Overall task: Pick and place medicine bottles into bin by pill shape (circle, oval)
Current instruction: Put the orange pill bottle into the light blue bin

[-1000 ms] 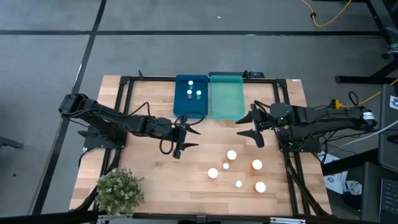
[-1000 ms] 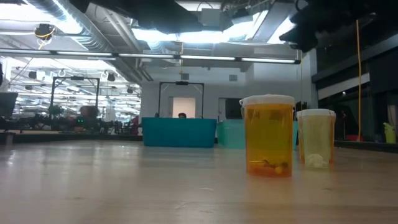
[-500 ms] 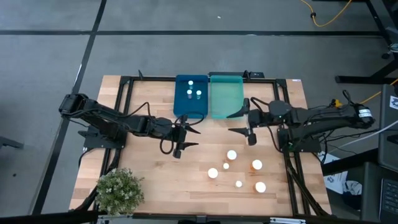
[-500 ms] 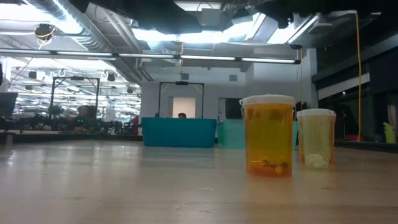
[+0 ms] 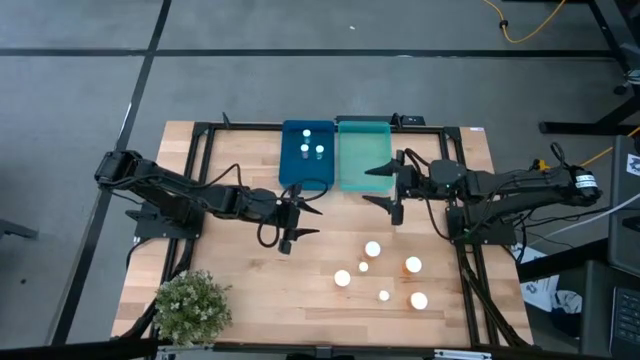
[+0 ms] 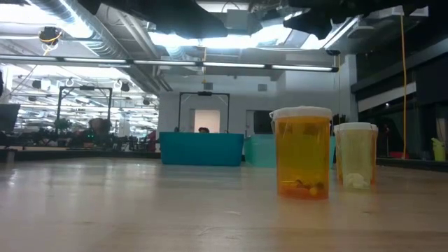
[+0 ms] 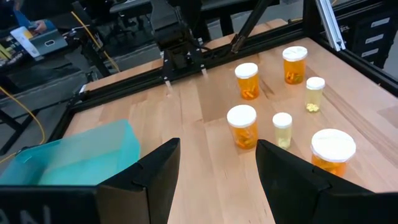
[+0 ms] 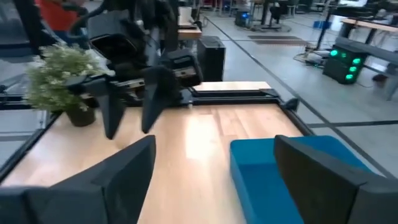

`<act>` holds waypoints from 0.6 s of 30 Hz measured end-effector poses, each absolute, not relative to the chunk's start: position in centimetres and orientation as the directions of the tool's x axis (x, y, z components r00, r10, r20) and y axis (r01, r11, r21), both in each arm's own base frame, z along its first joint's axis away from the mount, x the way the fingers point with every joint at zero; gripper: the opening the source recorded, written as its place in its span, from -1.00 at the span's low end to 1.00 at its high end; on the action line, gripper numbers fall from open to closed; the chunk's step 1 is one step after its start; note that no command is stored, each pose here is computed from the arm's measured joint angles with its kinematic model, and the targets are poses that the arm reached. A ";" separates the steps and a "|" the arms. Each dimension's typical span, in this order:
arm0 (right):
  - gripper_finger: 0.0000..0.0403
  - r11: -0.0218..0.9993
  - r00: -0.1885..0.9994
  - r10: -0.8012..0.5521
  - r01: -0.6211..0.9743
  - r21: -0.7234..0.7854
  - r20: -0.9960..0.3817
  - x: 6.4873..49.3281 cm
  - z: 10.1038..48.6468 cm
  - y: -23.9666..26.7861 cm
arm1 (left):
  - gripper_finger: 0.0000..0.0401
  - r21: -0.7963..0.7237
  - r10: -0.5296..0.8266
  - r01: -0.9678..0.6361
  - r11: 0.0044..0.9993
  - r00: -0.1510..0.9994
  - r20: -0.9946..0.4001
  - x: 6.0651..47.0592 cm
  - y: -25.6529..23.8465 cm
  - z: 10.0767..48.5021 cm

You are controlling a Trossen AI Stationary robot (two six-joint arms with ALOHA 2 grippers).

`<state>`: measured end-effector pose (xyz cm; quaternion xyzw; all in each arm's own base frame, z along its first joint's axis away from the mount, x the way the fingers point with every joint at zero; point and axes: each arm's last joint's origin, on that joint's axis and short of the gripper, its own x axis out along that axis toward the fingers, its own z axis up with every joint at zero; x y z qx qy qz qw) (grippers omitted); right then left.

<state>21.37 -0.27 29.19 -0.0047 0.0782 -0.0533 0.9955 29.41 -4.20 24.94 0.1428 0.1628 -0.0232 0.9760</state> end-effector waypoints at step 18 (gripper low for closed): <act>0.63 0.954 0.938 0.281 -0.251 0.164 -0.204 20.4 31.0 1.3 | 0.01 0.272 0.002 0.091 0.958 0.946 -0.325 29.4 -4.2 24.9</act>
